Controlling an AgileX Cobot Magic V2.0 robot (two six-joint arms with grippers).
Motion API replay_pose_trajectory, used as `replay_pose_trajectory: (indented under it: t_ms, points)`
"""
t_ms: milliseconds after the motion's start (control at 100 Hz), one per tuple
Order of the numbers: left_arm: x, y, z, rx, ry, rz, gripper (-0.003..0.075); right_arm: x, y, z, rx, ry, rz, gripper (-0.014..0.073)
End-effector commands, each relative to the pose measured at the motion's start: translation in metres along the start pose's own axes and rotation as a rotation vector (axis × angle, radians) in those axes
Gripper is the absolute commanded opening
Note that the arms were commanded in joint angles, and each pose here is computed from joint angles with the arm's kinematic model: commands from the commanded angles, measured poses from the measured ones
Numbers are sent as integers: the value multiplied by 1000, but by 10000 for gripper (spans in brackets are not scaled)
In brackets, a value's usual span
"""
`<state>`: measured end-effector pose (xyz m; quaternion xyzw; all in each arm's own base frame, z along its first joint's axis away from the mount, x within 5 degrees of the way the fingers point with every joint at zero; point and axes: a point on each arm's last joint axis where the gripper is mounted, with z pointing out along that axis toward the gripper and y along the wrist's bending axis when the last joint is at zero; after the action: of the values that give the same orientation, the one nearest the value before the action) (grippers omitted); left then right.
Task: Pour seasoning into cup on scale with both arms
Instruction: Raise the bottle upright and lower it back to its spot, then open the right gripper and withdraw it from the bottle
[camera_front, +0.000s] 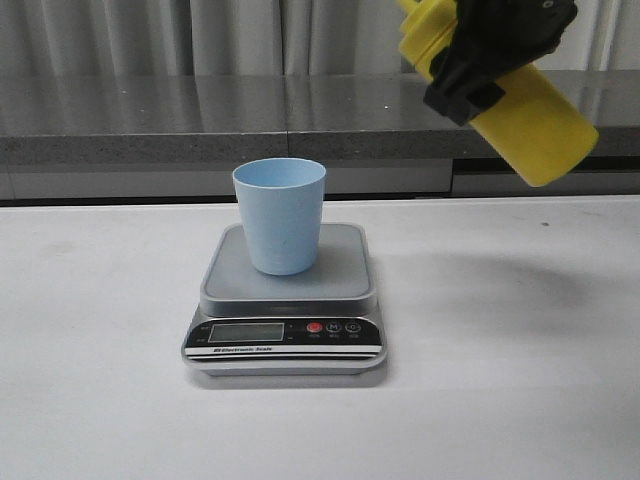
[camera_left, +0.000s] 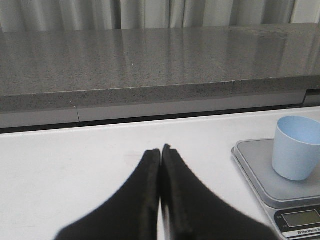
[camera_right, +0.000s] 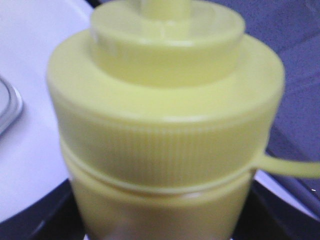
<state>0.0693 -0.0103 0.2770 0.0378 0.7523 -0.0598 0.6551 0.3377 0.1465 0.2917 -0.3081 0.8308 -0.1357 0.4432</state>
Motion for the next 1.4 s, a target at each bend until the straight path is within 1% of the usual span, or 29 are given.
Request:
replay_pose_trajectory:
  t_ms: [0, 50, 130, 290, 410, 480, 580, 690, 800, 880, 970, 1090, 1390]
  points:
    - [-16, 0, -1, -7, -103, -3, -20, -13, -20, -24, -37, -197, 136, 213]
    - [-16, 0, -1, -7, -103, -3, -20, -9, -23, -26, -74, -255, 198, 213]
    - [-16, 0, -1, -7, -103, -3, -20, 1, -24, -26, -121, -337, 263, 213]
    - [-16, 0, -1, -7, -103, -3, -20, 30, -15, -18, -203, -442, 296, 213]
    - [-16, 0, -1, -7, -103, -3, -20, 51, -6, -18, -279, -574, 355, 213]
    - [-16, 0, -1, -7, -103, -3, -20, 63, -4, -19, -304, -639, 414, 213]
    - [-16, 0, -1, -7, -103, -3, -20, 80, -3, -20, -309, -696, 493, 213]
    - [-16, 0, -1, -7, -103, -3, -20, 91, -2, -19, -305, -695, 507, 213]
    - [-16, 0, -1, -7, -103, -3, -20, 95, 1, -12, -317, -679, 515, 213]
    - [-16, 0, -1, -7, -103, -3, -20, 97, 5, -5, -336, -695, 522, 213]
    - [-16, 0, -1, -7, -103, -3, -20, 101, 11, 4, -349, -701, 509, 213]
    - [-16, 0, -1, -7, -103, -3, -20, 109, 17, 17, -350, -670, 473, 213]
    - [-16, 0, -1, -7, -103, -3, -20, 119, 26, 32, -350, -623, 423, 213]
